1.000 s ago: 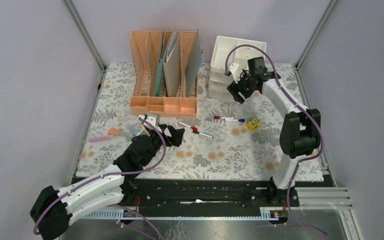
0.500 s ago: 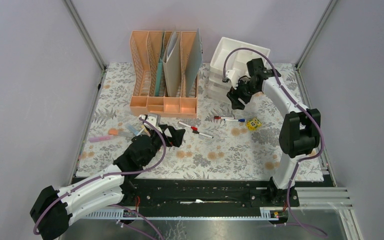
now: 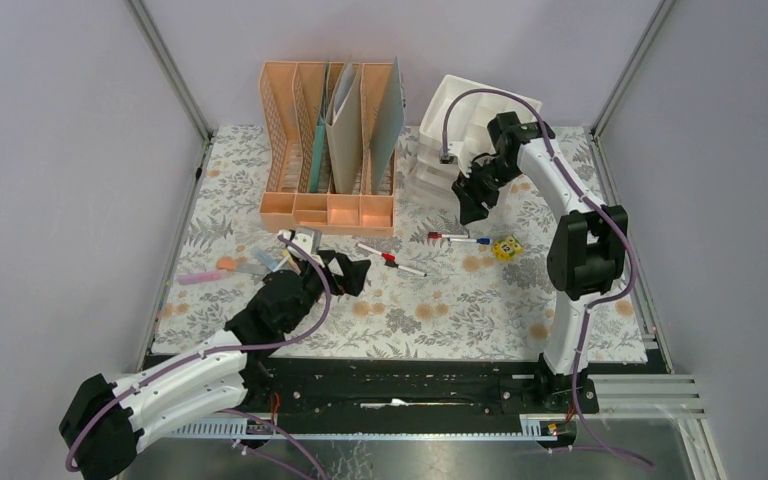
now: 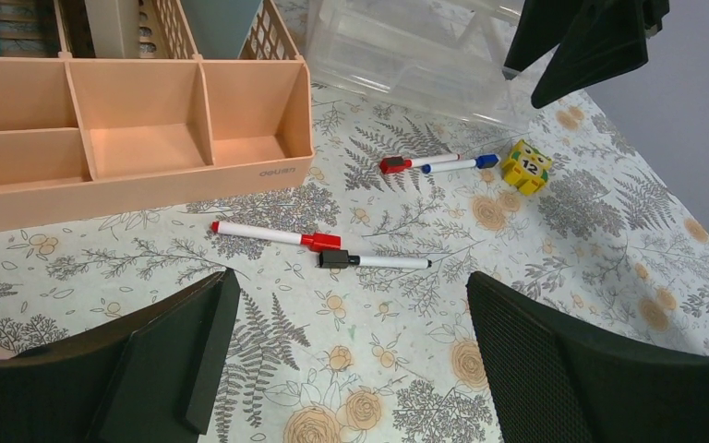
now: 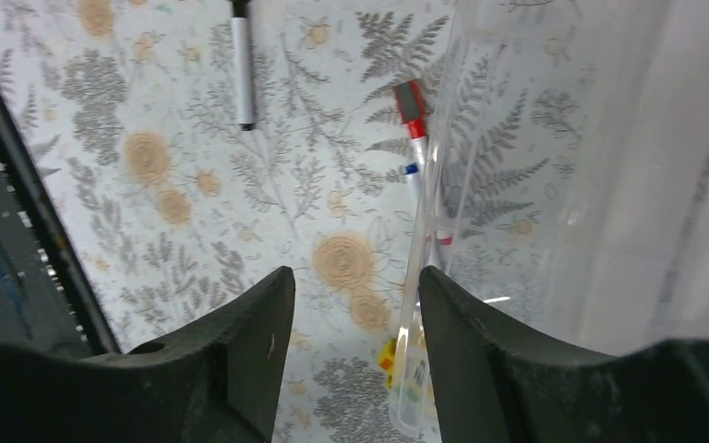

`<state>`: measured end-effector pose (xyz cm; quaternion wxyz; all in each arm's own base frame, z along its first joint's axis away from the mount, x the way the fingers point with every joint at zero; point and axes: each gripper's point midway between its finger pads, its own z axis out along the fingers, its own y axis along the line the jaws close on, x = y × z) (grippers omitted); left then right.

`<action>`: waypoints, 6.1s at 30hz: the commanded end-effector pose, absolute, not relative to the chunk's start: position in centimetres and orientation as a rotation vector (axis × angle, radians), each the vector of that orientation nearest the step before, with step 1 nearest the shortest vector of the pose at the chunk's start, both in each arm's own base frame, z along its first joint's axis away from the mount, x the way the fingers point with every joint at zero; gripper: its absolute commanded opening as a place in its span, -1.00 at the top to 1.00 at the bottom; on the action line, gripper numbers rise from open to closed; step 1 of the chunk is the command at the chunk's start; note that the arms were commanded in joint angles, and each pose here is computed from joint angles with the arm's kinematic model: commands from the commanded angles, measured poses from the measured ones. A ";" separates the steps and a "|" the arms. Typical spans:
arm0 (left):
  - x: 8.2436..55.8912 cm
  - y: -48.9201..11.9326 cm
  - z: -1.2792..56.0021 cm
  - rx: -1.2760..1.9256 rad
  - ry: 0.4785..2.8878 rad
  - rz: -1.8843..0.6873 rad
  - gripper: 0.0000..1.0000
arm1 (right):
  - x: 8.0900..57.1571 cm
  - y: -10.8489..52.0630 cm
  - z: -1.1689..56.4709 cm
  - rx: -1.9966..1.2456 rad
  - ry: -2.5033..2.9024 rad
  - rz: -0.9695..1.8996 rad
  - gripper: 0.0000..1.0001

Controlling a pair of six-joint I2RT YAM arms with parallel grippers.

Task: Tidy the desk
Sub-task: Open the drawer in the storage box, then pick up the stationery from the center of the board, then place the stationery in the drawer.

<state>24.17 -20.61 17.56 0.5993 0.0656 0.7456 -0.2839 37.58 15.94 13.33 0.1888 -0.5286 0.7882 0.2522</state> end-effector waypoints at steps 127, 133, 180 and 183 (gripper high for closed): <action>30.8 1.3 9.6 -1.172 2.164 -0.415 1.00 | 23.4 18.7 20.8 -1.226 1.806 0.930 -0.99; 31.6 -3.9 14.9 -0.835 2.017 -0.819 1.00 | 22.5 19.5 21.0 -1.233 1.768 1.031 -0.99; 25.5 -36.5 26.2 -0.225 1.563 -1.328 1.00 | 25.5 23.7 19.4 -0.829 1.843 1.268 -0.75; 25.7 -36.8 25.7 -0.256 1.585 -1.320 1.00 | 25.4 24.0 19.2 -0.839 1.845 1.265 -0.63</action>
